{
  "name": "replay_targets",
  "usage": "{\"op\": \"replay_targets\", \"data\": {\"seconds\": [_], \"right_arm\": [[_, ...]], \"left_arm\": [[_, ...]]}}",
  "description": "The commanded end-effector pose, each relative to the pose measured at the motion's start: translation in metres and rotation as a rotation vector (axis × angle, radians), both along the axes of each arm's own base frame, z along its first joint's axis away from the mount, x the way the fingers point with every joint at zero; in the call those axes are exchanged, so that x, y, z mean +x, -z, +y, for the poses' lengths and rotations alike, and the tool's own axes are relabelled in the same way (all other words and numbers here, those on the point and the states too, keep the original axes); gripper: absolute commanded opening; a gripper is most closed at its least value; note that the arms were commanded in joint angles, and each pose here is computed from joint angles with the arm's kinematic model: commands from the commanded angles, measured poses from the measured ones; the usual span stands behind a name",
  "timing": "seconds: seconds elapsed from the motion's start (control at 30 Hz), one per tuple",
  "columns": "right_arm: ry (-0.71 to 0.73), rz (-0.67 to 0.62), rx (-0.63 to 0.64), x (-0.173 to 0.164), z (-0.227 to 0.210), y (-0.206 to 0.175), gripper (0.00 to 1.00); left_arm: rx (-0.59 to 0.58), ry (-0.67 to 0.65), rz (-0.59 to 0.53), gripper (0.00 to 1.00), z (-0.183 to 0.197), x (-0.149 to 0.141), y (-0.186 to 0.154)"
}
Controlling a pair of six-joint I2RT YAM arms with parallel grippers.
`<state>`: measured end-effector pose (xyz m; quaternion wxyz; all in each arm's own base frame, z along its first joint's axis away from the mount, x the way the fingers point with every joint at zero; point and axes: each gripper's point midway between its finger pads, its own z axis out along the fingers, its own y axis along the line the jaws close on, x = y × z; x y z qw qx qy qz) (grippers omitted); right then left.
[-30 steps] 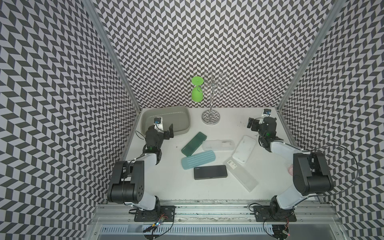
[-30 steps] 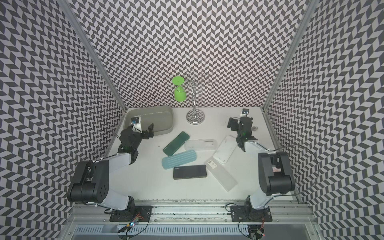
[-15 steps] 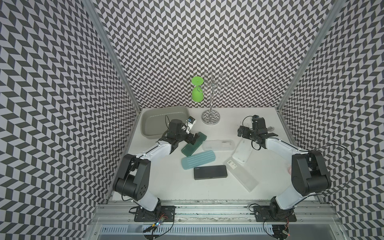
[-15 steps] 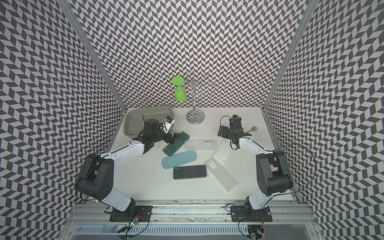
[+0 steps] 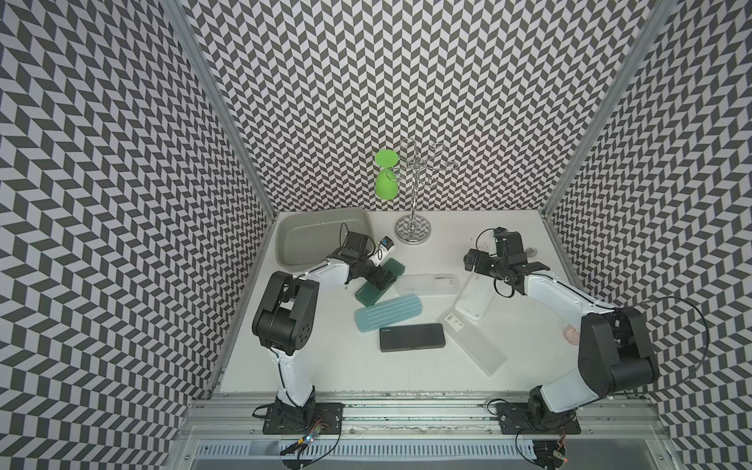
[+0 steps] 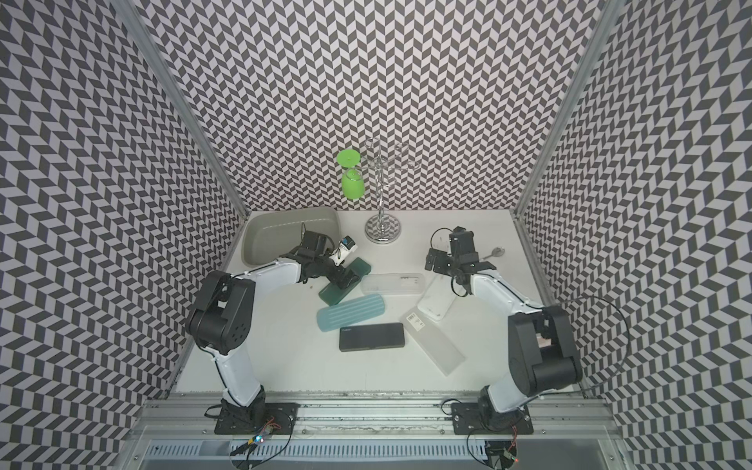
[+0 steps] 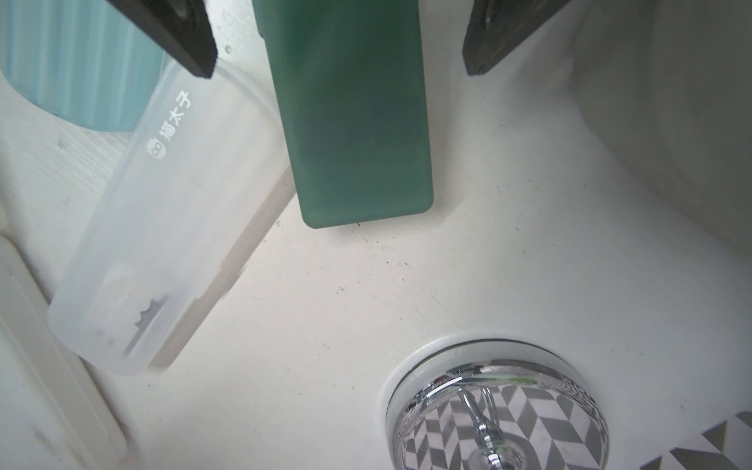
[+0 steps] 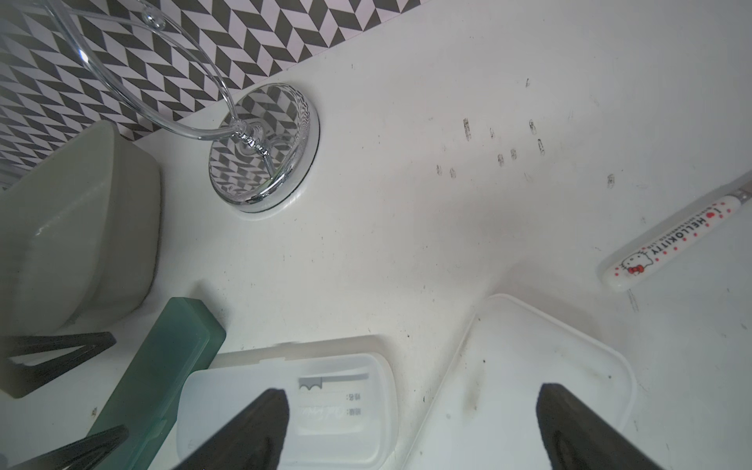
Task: Put the pencil case into the storage box
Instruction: Pick up the pencil case from the center of the board.
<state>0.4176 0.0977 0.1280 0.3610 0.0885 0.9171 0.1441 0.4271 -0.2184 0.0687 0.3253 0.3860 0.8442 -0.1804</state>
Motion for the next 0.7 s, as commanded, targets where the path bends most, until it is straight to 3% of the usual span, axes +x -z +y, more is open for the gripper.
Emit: {"op": "replay_targets", "data": {"seconds": [0.0, 0.5, 0.67], "right_arm": [[-0.018, -0.022, -0.012, -0.005, 0.001, -0.007, 1.0], [-0.03, -0.017, -0.008, 0.0, 0.005, -0.003, 1.0], [-0.038, -0.017, -0.016, 0.003, 0.005, -0.004, 1.0]], "left_arm": [[0.017, 0.004, 0.068, 1.0, -0.001, -0.006, 0.013], [0.083, -0.067, 0.234, 0.99, 0.011, -0.019, 0.051], [0.059, -0.058, 0.273, 0.87, 0.006, -0.02, 0.056]]}}
